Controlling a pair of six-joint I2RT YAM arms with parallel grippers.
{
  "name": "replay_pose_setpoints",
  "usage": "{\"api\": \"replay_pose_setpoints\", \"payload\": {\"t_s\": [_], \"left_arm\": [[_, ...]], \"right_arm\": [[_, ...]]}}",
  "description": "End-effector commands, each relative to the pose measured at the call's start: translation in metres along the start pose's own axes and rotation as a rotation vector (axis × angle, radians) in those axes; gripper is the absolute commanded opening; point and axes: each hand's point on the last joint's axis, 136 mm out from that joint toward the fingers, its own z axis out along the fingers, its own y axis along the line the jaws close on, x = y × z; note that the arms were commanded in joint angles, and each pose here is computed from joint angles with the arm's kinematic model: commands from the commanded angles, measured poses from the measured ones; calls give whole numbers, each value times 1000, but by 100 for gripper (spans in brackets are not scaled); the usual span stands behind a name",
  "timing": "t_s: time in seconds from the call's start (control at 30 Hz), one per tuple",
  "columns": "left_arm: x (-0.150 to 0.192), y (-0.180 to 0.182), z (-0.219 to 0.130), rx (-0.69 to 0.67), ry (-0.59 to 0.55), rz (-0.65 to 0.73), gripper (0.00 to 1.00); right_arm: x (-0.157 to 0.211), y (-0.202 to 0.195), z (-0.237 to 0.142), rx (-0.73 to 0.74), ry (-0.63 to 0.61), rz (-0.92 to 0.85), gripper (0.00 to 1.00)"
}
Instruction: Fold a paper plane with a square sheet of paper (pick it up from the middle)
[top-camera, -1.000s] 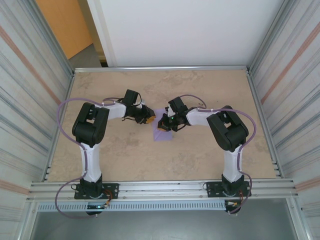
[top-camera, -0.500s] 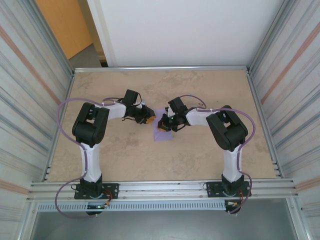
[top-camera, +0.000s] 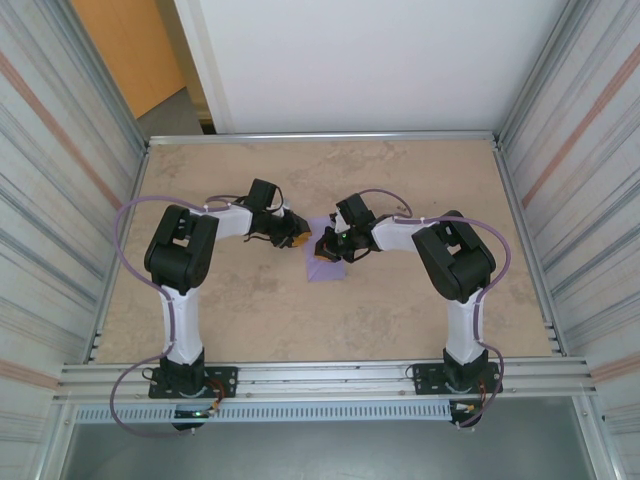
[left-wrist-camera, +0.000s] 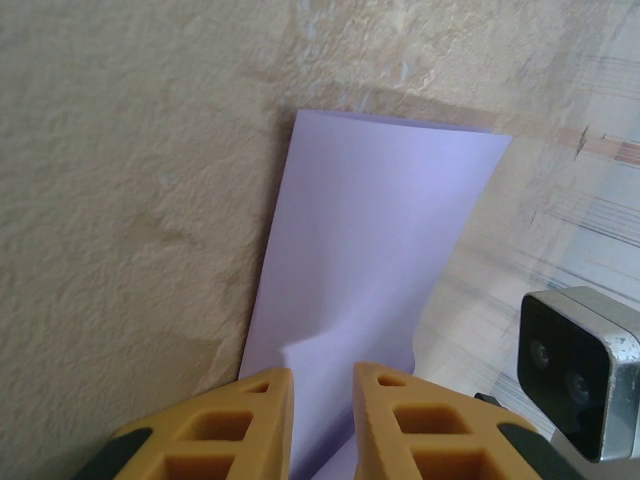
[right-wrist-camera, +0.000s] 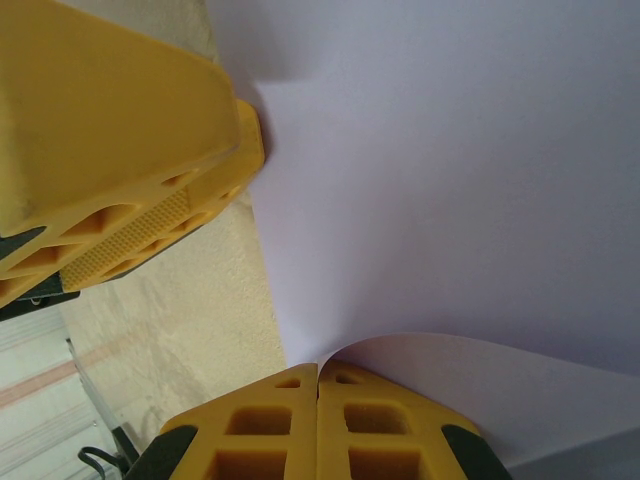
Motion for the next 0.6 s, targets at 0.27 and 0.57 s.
{"api": "replay_pose_setpoints", "payload": {"t_s": [0.27, 0.57], "left_arm": [[27, 69, 20, -188, 68, -115, 23], [27, 69, 20, -188, 66, -116, 23]], "right_arm": [[-1, -12, 8, 38, 4, 35, 5], [1, -18, 10, 60, 8, 42, 5]]}}
